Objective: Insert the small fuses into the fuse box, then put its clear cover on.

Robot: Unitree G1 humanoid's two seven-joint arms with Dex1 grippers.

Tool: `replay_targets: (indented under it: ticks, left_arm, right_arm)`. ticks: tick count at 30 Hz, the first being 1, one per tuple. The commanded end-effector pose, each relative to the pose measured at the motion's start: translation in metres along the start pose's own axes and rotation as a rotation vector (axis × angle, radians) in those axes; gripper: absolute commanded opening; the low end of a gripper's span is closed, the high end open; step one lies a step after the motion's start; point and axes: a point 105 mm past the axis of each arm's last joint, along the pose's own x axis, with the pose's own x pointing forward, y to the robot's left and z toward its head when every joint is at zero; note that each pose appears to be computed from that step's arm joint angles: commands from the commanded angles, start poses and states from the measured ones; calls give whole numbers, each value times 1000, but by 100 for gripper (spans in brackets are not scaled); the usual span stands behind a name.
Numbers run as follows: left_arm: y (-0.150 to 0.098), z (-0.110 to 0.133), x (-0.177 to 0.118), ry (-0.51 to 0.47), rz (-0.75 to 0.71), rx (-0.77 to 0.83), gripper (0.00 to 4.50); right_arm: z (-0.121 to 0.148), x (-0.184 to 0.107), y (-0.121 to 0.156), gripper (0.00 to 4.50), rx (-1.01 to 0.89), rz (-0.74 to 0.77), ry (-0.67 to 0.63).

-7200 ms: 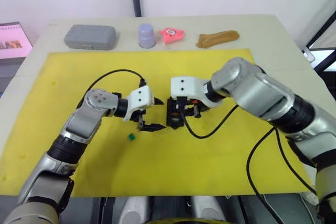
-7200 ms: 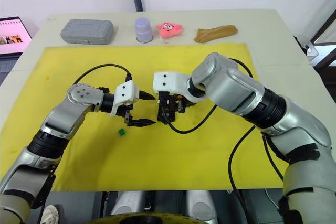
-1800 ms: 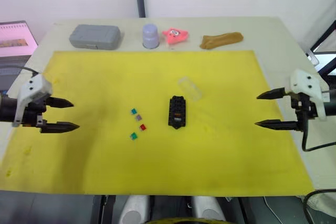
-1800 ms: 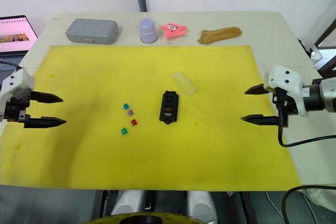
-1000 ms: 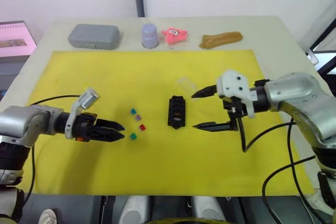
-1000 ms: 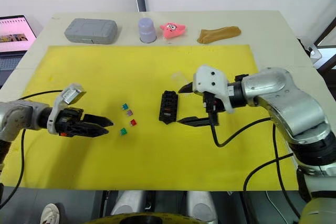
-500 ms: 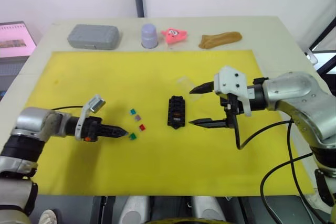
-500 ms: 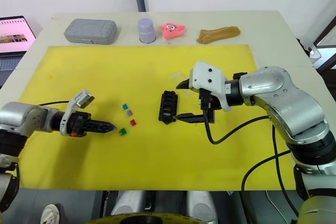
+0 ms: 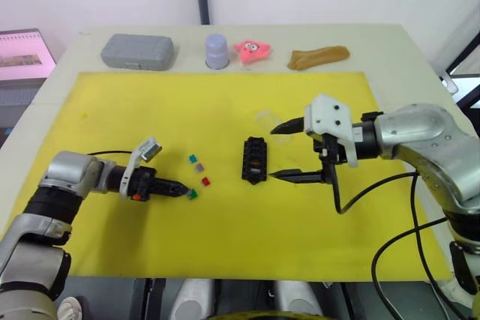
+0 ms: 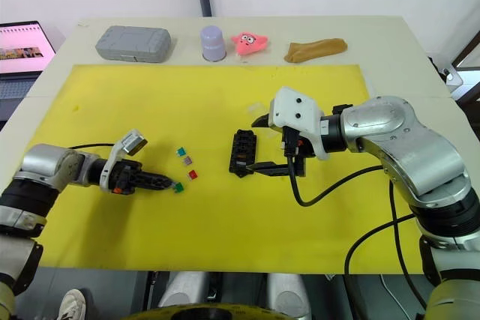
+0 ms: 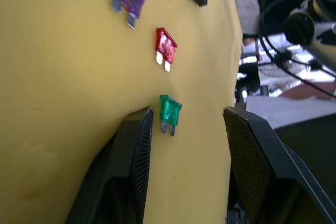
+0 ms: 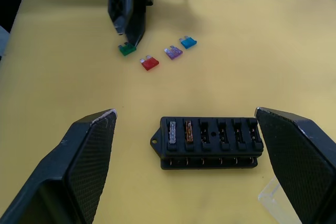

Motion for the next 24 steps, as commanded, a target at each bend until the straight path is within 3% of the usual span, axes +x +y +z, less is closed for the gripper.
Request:
replay_targets:
  ticks: [1,8,11,13,24]
  left_arm:
    - [0,-9,6,59,-11,-6,225]
    - [8,-8,2,54,33,3,225]
    - [11,-10,0,57,48,8,139]
    - [12,-11,-2,60,58,7,44]
    - [17,-16,-1,69,80,22,44]
  right_arm:
    - [13,-5,-1,450,-56,-24,-19]
    - [15,-3,-4,450,-55,-36,-26]
    - [15,-3,-5,450,-55,-38,-28]
    - [15,-3,-5,450,-54,-39,-29]
    - [17,-2,-8,450,-59,-45,-33]
